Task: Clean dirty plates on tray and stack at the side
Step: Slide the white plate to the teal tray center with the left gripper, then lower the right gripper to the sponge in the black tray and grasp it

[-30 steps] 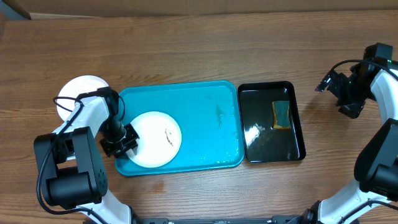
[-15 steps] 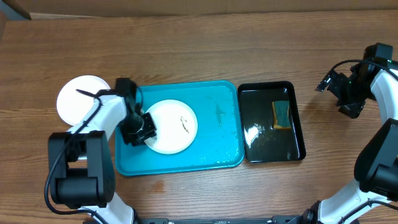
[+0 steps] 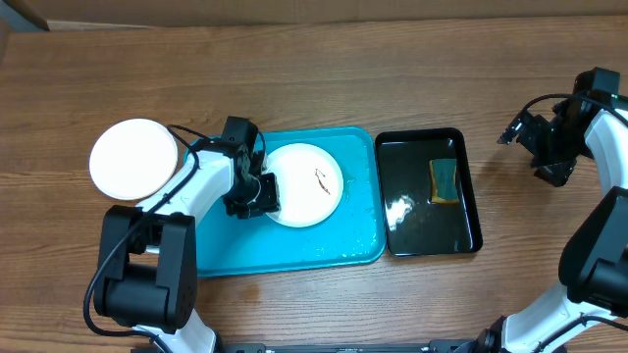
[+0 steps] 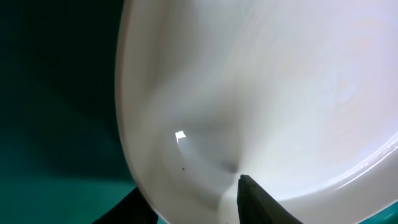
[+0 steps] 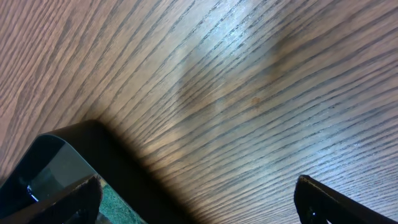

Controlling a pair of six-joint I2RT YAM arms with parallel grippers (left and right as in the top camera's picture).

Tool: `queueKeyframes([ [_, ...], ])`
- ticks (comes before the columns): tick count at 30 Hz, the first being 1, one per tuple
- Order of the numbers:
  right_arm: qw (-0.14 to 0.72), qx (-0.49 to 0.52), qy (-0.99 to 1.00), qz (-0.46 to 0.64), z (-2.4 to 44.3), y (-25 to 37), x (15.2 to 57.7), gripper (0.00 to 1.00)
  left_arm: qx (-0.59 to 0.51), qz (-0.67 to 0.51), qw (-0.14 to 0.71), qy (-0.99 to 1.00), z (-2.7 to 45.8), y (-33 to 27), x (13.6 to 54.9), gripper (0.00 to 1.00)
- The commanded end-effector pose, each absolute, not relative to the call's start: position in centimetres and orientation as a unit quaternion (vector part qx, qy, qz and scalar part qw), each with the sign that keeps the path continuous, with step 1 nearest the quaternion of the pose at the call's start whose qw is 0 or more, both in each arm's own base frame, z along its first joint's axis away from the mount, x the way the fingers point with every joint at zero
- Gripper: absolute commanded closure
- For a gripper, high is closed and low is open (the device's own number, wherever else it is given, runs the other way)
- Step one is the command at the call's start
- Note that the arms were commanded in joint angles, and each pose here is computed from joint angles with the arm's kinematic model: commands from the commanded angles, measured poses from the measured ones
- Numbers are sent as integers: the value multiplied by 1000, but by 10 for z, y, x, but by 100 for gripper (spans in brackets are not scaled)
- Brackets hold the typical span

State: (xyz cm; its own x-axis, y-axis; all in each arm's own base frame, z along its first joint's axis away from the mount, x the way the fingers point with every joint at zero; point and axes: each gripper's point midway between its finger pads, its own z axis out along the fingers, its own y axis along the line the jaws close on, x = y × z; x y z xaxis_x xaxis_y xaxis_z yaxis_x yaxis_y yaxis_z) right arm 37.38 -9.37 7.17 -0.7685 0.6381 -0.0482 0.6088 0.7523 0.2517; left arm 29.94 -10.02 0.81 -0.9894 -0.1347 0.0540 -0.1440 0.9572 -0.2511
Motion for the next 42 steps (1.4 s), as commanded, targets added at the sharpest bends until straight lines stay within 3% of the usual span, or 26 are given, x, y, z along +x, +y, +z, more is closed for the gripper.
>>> queueKeyframes([
  [1, 91, 329, 933, 112, 88, -96, 383, 0, 49, 131, -10, -990, 19, -101, 316, 58],
  [16, 91, 329, 933, 112, 88, -96, 383, 0, 46, 69, -34, -996, 17, -82, 325, 74],
  [21, 91, 329, 933, 112, 88, -96, 383, 0, 46, 54, -59, -996, 18, -77, 336, 88],
  [29, 91, 329, 933, 112, 88, -96, 383, 0, 46, 51, -71, -995, 18, -76, 342, 91],
  [37, 91, 329, 933, 112, 88, -96, 383, 0, 46, 53, -77, -995, 19, -76, 345, 90],
  [42, 91, 329, 933, 112, 88, -96, 383, 0, 47, 56, -79, -994, 19, -77, 346, 67],
])
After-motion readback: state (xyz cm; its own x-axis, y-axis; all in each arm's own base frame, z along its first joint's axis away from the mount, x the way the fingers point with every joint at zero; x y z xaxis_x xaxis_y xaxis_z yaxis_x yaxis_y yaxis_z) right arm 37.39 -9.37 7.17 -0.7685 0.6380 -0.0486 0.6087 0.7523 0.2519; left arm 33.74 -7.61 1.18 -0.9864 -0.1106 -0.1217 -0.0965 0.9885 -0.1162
